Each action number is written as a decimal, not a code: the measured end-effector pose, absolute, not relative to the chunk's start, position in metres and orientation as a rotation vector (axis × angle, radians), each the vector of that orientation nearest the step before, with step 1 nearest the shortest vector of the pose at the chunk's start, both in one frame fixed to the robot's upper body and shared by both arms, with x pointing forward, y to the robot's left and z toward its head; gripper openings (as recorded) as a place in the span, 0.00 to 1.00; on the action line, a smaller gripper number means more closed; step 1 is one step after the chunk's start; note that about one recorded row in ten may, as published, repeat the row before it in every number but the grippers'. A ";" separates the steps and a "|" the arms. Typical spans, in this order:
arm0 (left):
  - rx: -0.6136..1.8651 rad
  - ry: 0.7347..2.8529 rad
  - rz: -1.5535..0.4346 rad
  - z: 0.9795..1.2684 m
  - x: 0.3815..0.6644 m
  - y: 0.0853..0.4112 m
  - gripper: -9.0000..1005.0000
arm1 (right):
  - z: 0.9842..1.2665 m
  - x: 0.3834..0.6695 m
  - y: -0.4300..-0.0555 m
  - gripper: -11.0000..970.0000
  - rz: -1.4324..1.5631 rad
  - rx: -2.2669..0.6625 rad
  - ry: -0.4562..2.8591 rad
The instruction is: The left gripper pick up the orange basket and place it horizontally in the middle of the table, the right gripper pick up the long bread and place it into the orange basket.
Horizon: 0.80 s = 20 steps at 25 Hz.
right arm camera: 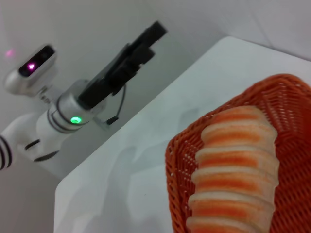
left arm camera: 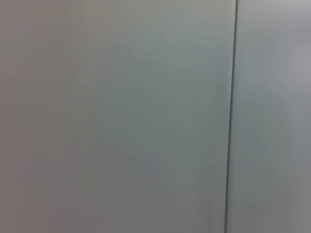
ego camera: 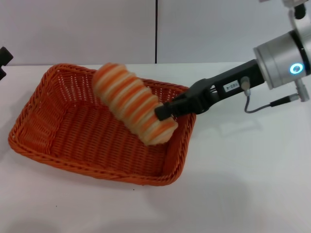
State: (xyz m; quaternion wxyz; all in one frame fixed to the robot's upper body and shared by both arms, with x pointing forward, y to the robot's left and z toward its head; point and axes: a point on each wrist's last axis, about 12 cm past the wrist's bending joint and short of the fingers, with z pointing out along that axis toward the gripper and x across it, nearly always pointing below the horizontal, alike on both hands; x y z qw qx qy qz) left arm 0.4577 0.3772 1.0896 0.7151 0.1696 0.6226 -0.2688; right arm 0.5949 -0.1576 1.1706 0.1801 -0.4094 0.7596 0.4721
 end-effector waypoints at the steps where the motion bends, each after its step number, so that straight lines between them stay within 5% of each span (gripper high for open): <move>1: 0.375 1.379 -0.595 1.089 0.457 0.377 0.68 | 1.170 0.595 -0.155 0.13 1.333 -1.170 2.136; 13: 0.362 1.383 -0.608 1.087 0.458 0.376 0.68 | 1.161 0.603 -0.153 0.27 1.265 -1.121 2.087; 20: 0.365 1.372 -0.573 1.087 0.451 0.381 0.68 | 1.167 0.594 -0.206 0.53 1.092 -0.947 1.999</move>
